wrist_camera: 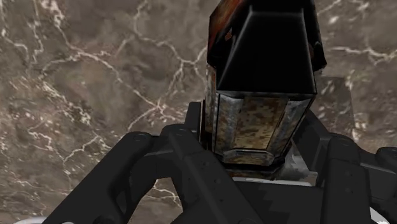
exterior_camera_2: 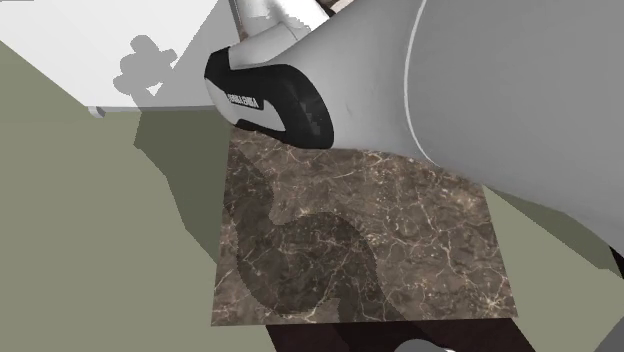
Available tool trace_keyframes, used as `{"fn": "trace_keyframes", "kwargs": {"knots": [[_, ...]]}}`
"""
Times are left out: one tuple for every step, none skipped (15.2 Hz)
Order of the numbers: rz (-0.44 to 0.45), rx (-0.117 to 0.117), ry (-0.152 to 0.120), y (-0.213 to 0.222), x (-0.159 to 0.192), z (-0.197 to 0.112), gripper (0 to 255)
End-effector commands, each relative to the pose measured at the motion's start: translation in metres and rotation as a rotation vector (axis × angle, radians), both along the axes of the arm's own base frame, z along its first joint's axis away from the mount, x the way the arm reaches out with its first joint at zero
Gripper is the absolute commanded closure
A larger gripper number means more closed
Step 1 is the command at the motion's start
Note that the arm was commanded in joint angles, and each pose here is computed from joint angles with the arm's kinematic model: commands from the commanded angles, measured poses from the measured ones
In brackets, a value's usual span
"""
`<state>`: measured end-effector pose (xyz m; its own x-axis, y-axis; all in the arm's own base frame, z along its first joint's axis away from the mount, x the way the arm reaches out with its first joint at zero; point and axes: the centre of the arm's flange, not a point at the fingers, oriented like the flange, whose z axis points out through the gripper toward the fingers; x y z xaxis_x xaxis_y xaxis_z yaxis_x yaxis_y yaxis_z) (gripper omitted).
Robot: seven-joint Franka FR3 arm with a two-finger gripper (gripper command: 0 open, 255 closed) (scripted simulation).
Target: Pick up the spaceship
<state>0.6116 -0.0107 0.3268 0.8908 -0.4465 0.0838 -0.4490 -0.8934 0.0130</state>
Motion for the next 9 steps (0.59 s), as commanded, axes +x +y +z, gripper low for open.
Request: {"fn": "trace_keyframes", "kwargs": {"knots": [[0.000,0.000,-0.001,0.000,0.001,0.012,255],[0.000,0.000,-0.001,0.000,0.001,0.017,255],[0.000,0.000,-0.001,0.000,0.001,0.023,255],[0.000,0.000,-0.001,0.000,0.001,0.028,255],[0.000,0.000,-0.001,0.000,0.001,0.033,255],[0.000,0.000,-0.001,0.000,0.001,0.039,255],[0.000,0.000,-0.001,0.000,0.001,0.044,255],[0.000,0.000,-0.001,0.000,0.001,0.045,255],[0.000,0.000,-0.001,0.000,0.001,0.045,255]]}}
